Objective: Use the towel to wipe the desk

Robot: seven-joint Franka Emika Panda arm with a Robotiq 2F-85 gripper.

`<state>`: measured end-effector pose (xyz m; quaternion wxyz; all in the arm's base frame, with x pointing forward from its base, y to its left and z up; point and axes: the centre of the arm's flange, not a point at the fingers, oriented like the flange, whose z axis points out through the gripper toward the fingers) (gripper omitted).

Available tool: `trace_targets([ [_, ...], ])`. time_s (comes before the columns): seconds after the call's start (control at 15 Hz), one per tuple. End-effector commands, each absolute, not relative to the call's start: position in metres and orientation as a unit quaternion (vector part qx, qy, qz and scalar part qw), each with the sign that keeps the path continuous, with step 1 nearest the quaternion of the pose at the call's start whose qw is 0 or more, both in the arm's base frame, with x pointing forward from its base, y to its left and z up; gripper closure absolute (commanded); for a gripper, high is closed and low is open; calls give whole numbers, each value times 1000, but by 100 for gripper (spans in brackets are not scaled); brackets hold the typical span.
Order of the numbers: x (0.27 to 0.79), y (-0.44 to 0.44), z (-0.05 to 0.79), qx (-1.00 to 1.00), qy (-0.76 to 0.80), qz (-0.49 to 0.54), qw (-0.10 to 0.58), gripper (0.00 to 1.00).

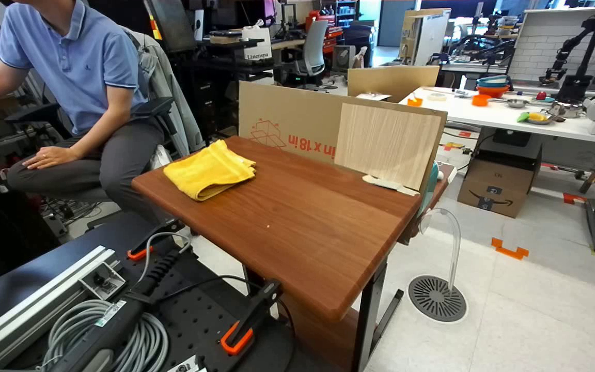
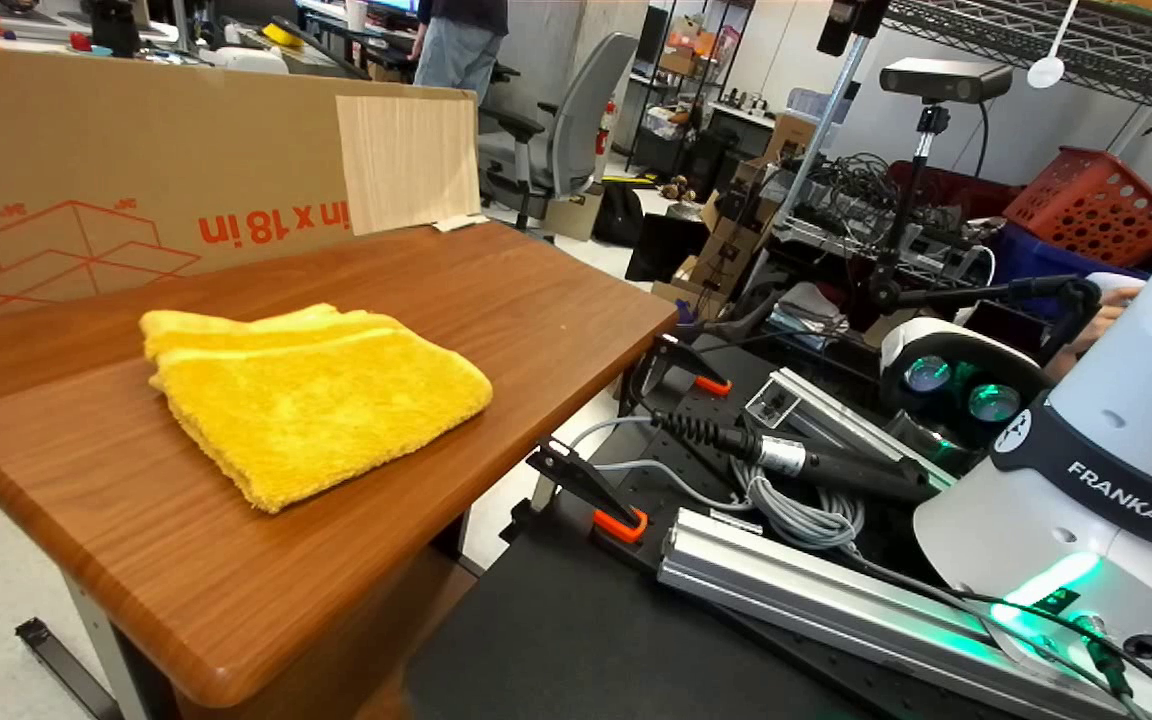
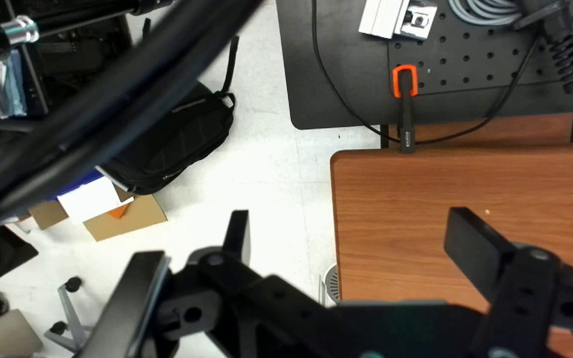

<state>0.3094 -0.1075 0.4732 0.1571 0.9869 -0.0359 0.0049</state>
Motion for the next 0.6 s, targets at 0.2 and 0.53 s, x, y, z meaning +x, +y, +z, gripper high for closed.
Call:
trace_targets([
  [0.2,323,-104,476,975,137,14,172,0],
  [0.53,321,-71,485,956,253,44,143,0],
])
